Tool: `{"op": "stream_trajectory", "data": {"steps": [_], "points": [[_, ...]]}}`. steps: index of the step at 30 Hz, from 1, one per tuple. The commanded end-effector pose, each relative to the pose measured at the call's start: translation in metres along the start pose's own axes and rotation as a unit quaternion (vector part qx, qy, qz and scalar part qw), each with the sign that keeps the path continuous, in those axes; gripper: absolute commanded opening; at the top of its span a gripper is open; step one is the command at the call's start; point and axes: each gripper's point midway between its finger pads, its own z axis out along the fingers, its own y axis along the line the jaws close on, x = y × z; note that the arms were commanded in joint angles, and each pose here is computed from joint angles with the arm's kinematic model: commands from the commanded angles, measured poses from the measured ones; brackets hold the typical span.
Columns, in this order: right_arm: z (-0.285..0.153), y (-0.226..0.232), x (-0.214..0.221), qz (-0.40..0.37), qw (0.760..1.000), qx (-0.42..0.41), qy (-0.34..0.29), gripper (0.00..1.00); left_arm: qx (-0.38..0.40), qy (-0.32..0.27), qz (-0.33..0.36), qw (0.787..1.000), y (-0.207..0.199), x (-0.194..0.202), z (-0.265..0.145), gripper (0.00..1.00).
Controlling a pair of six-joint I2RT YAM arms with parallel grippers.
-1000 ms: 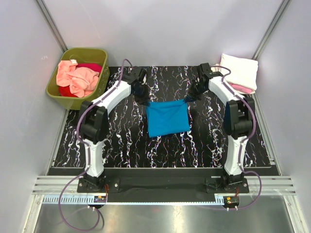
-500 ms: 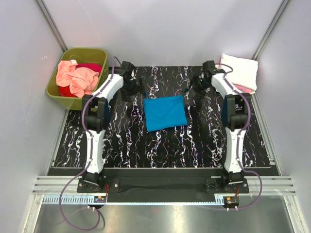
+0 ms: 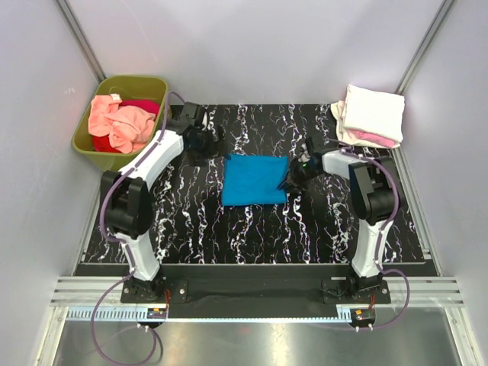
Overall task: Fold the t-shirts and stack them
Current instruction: Fold the tshirt, then neatly place the folded tshirt to the corner
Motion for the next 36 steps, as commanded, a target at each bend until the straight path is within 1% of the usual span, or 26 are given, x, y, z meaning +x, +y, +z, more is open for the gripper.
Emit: {"op": "stream_trajectory", "data": {"steps": [1, 3, 4, 5, 6, 7, 8, 10, 11, 14, 17, 18, 24, 31, 36], "points": [[0.001, 0.043, 0.035, -0.052, 0.998, -0.037, 0.007, 0.31, 0.023, -0.025, 0.001, 0.999, -0.005, 0.001, -0.017, 0.99], [-0.006, 0.05, 0.048, -0.065, 0.997, -0.037, 0.007, 0.32, 0.02, -0.026, 0.003, 0.999, -0.001, 0.009, -0.025, 0.99], [-0.01, 0.052, 0.048, -0.072, 0.997, -0.037, 0.002, 0.39, 0.017, -0.027, 0.005, 0.999, 0.001, 0.012, -0.029, 0.99], [-0.015, 0.05, 0.043, -0.08, 0.996, -0.022, -0.015, 0.43, 0.017, -0.026, 0.007, 0.999, 0.002, 0.015, -0.032, 0.99], [-0.03, 0.052, 0.041, -0.089, 0.996, -0.003, -0.025, 0.46, 0.017, -0.028, 0.011, 0.999, 0.004, 0.02, -0.039, 0.99], [-0.038, 0.049, 0.036, -0.111, 0.993, 0.013, -0.035, 0.5, 0.016, -0.026, 0.013, 0.999, 0.005, 0.024, -0.043, 0.99], [-0.044, 0.046, 0.03, -0.118, 0.991, 0.036, -0.049, 0.6, 0.015, -0.025, 0.016, 0.999, 0.006, 0.027, -0.047, 0.99], [-0.063, 0.049, 0.028, -0.131, 0.989, 0.045, -0.061, 0.7, 0.013, -0.027, 0.023, 0.999, 0.01, 0.036, -0.059, 0.99], [-0.068, 0.046, 0.024, -0.127, 0.988, 0.048, -0.068, 0.78, 0.011, -0.029, 0.026, 0.999, 0.012, 0.039, -0.064, 0.99], [-0.077, 0.039, 0.021, -0.108, 0.99, 0.036, -0.083, 0.85, 0.001, -0.037, 0.036, 0.999, 0.019, 0.05, -0.08, 0.99], [-0.069, 0.032, 0.015, -0.087, 0.993, 0.016, -0.08, 0.86, -0.006, -0.048, 0.047, 0.998, 0.025, 0.057, -0.094, 0.99], [-0.062, 0.029, 0.007, -0.082, 0.993, 0.011, -0.08, 0.86, -0.005, -0.051, 0.058, 0.997, 0.027, 0.061, -0.097, 0.99], [-0.024, 0.025, -0.016, -0.076, 0.996, 0.002, -0.055, 0.84, -0.022, -0.064, 0.089, 0.994, 0.04, 0.071, -0.109, 0.99], [0.014, 0.019, -0.018, -0.043, 0.998, -0.023, -0.031, 0.82, -0.034, -0.077, 0.09, 0.992, 0.049, 0.081, -0.125, 0.99], [0.018, 0.016, -0.021, -0.034, 0.999, -0.009, -0.035, 0.8, -0.038, -0.103, 0.094, 0.99, 0.05, 0.082, -0.147, 0.99]]}}
